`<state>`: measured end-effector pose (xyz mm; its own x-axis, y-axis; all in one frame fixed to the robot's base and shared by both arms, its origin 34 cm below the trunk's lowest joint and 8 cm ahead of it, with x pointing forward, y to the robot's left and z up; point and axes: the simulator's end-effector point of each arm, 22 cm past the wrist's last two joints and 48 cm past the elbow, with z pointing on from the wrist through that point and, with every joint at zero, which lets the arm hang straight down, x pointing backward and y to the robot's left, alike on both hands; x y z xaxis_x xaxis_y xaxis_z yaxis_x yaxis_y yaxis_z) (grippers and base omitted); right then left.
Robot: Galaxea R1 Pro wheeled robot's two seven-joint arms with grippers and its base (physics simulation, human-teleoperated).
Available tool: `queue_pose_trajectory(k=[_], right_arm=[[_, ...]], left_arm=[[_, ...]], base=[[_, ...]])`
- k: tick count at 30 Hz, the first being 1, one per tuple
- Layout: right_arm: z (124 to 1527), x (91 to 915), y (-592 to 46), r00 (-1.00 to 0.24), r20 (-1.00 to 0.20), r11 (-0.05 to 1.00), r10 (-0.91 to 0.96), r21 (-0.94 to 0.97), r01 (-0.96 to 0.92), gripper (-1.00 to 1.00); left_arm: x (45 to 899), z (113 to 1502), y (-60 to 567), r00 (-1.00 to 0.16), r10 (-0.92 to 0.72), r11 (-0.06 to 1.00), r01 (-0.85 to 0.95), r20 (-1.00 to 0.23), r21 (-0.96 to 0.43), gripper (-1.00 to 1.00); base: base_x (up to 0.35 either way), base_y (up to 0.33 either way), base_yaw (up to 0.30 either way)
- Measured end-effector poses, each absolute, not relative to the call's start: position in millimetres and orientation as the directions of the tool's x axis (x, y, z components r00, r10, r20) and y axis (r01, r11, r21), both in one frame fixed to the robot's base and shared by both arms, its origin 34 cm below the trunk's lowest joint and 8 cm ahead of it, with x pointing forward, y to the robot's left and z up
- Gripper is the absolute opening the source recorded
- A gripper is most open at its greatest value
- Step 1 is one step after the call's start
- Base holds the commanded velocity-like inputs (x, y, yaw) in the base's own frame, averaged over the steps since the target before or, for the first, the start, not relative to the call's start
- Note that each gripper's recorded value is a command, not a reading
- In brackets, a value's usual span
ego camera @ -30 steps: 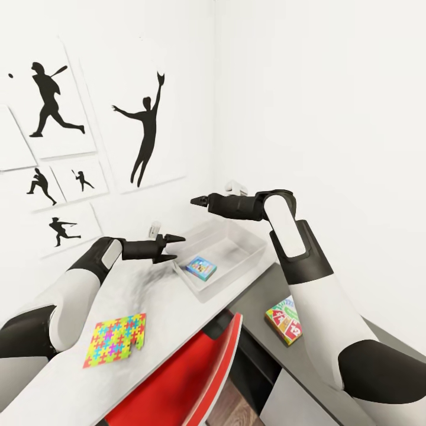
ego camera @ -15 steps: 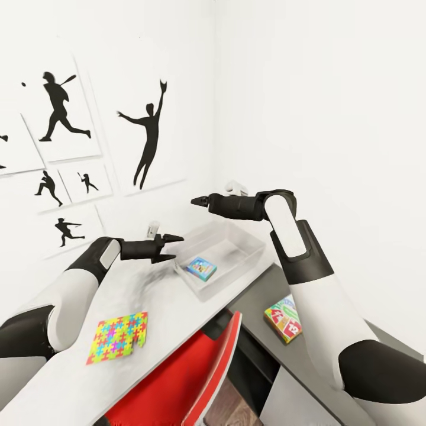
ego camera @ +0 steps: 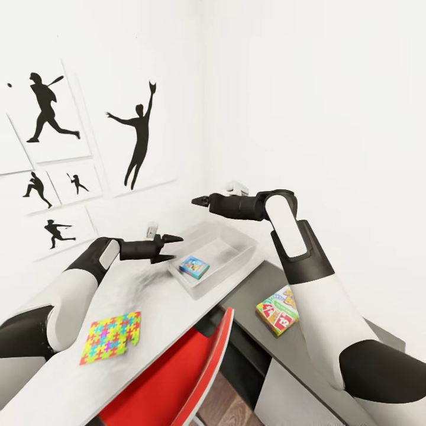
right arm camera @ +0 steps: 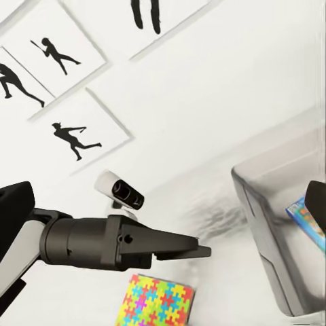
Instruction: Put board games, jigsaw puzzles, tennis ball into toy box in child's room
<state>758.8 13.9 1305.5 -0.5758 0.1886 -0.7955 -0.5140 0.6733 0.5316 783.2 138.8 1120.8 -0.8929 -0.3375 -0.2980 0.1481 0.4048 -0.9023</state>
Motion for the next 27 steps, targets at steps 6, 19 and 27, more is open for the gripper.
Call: queue_pose_trajectory(k=[6,19,27], right_arm=[[1307.1,758.2,13.6,-0.574,-0.797,0.673,0.189,0.53,-0.515,1.0],[1306.8,759.1,14.9,-0.572,-0.798,0.677,0.19,0.528,-0.512,1.0],[1306.3,759.3,14.9,-0.574,-0.796,0.676,0.192,0.531,-0.511,1.0]], left_arm=[[783.2,1122.2,141.6,-0.891,-0.34,0.407,0.149,-0.301,-0.901,1.0],[783.2,1122.0,142.4,-0.891,-0.34,0.409,0.149,-0.302,-0.9,1.0],[783.0,1121.9,142.5,-0.891,-0.341,0.408,0.148,-0.301,-0.901,1.0]], base=[[-0.001,0.0,-0.253],[-0.019,0.001,-0.043],[-0.147,0.027,-0.001]])
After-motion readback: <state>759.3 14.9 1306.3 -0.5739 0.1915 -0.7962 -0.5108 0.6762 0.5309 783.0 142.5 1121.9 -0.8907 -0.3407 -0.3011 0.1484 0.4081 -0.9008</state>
